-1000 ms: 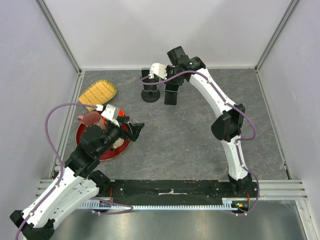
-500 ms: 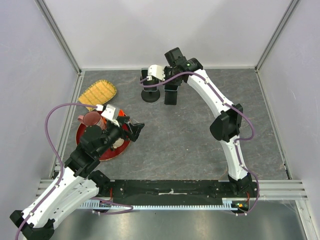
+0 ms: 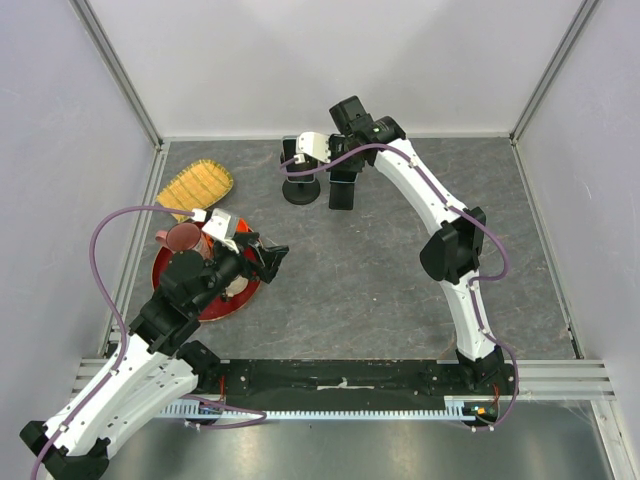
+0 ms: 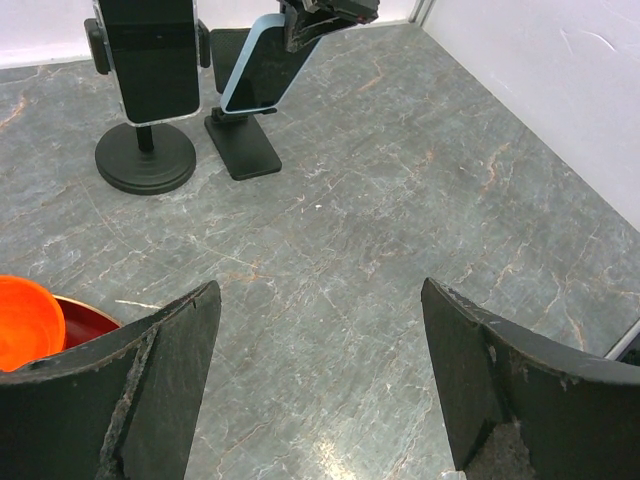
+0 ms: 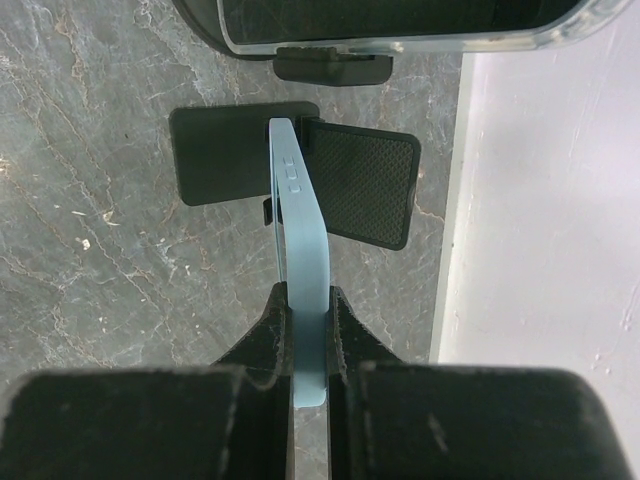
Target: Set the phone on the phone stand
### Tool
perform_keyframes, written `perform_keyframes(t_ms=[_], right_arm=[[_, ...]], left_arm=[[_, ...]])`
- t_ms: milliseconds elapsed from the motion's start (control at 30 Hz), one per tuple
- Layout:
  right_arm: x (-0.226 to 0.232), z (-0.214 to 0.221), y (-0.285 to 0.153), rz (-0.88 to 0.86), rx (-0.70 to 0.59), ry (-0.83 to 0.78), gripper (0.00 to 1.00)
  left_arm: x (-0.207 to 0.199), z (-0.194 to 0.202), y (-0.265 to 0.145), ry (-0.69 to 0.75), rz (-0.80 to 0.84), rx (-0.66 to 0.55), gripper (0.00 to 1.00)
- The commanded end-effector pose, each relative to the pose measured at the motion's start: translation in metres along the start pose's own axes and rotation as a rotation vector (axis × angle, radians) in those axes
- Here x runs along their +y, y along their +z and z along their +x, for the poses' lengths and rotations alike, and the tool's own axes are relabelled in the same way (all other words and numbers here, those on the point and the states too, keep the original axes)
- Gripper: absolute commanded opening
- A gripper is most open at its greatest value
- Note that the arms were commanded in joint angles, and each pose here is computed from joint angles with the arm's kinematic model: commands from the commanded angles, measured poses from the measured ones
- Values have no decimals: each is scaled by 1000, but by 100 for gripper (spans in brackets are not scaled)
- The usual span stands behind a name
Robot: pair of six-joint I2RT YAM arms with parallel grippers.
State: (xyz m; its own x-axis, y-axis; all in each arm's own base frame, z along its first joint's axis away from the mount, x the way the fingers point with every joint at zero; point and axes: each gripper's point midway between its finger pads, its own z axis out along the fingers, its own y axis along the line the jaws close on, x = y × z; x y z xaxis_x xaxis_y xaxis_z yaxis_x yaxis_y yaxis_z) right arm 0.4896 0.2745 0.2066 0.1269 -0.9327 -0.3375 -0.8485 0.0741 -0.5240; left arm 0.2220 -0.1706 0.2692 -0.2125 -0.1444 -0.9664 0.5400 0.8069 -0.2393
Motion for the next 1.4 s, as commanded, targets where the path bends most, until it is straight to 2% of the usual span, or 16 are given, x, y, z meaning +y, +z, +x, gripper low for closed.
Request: perform_keyframes(t_ms=[0,300,367,433,700,1000,1167,1367], right_arm=[[-9,-9,-10,34,-29,-16,0],[-14,-13,-4,51,-45,-18,0],[-17,-14,-4,66,-46,-15,12],[-18,-12,-2,73,-38,-13,41],[-28,-10,2,107,-46,7,41],[-47,-12,-3,159,-96,14,49],[-45,-9,11,140,-95,-12,50],[-50,-11,21,124,-169,-14,51]], left_arm=[[-4,-15,1,15,20,-55,87],[-4,-15,1,16,22,-55,87],[-4,-15,0,16,21,-57,87],[-4,-15,0,16,22,-58,87],[-4,-15,0,18,22,-58,87],[-3,-15,1,15,19,-56,87],[-4,-15,1,15,21,-53,87],[-3,-13,2,15,18,-48,87]])
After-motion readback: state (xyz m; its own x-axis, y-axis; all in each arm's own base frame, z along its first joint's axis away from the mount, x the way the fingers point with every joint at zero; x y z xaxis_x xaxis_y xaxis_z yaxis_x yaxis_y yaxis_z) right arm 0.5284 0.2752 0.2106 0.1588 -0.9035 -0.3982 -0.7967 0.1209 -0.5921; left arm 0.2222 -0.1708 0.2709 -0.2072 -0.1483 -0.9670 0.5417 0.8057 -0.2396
